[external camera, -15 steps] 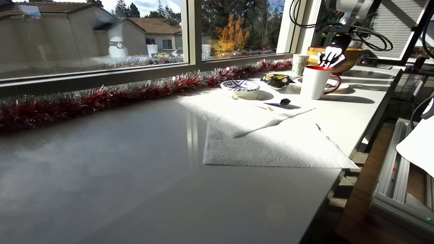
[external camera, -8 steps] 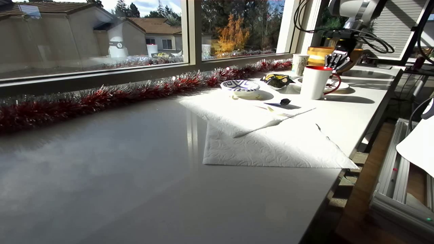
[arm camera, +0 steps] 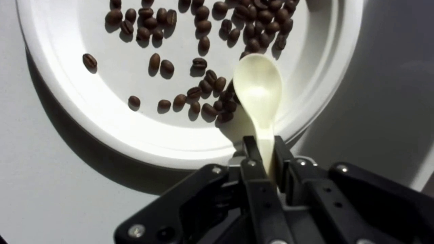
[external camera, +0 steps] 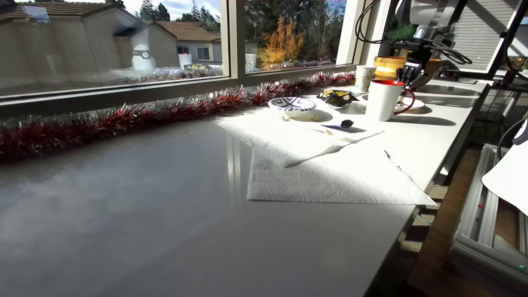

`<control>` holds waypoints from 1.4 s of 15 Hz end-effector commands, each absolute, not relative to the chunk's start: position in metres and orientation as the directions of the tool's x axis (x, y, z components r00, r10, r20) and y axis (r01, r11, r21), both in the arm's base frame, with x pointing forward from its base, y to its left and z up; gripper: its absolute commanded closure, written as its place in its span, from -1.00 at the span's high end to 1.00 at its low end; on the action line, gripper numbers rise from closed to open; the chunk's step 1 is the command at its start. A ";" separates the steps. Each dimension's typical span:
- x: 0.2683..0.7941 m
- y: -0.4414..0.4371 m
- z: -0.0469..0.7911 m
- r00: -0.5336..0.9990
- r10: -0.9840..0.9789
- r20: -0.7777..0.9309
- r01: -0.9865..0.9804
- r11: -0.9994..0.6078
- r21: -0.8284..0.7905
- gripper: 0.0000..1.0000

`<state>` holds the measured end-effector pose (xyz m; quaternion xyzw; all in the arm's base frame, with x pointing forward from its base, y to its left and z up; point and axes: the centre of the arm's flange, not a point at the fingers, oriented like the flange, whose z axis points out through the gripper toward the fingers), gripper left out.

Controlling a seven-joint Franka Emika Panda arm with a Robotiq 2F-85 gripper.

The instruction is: Pick up the spoon, get some of the objects from the bowl and put them in the cup

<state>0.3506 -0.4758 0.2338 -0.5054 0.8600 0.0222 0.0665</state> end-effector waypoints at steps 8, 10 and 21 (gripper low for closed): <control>0.366 -0.469 0.239 -0.476 -0.878 -0.048 -0.879 0.477 -0.006 -0.93; 0.370 -0.465 0.239 -0.467 -0.883 -0.034 -0.884 0.468 -0.008 -0.93; 0.391 -0.443 0.238 -0.423 -0.906 0.026 -0.906 0.423 -0.018 -0.93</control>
